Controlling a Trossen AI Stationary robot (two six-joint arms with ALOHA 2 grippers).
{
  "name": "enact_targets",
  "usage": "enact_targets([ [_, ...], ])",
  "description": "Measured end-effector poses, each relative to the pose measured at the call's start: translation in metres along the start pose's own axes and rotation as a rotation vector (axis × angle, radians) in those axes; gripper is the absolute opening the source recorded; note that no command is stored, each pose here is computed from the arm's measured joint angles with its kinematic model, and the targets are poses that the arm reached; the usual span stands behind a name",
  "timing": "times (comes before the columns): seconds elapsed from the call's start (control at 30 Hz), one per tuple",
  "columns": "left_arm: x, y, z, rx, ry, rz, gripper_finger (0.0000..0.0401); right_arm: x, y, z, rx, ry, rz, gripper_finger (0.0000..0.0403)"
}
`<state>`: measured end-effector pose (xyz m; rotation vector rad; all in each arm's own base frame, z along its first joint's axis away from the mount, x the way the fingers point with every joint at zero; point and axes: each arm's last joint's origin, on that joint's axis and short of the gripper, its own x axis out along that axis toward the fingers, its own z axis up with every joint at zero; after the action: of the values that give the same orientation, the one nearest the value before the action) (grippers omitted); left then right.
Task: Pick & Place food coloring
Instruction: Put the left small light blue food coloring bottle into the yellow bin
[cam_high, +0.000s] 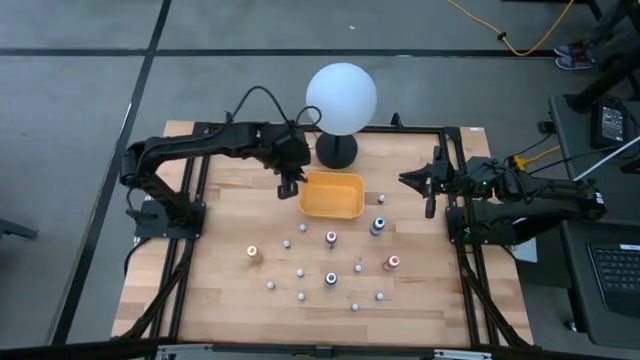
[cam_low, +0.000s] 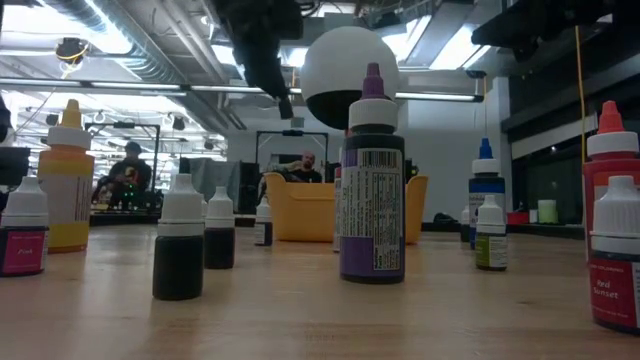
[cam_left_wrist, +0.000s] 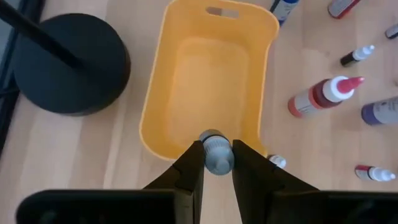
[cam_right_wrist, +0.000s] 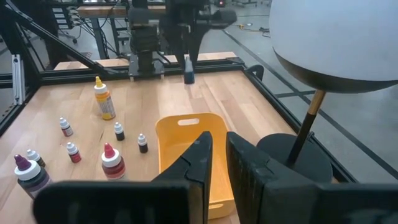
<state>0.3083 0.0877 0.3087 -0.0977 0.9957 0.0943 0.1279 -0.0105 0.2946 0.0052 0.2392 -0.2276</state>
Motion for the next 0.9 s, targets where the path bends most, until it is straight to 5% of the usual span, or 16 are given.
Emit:
enact_targets([
  [0.5, 0.079, -0.012, 0.005, 0.035, 0.116, -0.069, 0.0063, 0.000, 0.002, 0.000, 0.023, 0.005, 0.082, 0.0052],
  [0.9, 0.111, -0.004, -0.002, 0.012, 0.201, 0.007, 0.0065, 0.000, 0.003, -0.001, 0.023, 0.012, 0.096, 0.0052],
])
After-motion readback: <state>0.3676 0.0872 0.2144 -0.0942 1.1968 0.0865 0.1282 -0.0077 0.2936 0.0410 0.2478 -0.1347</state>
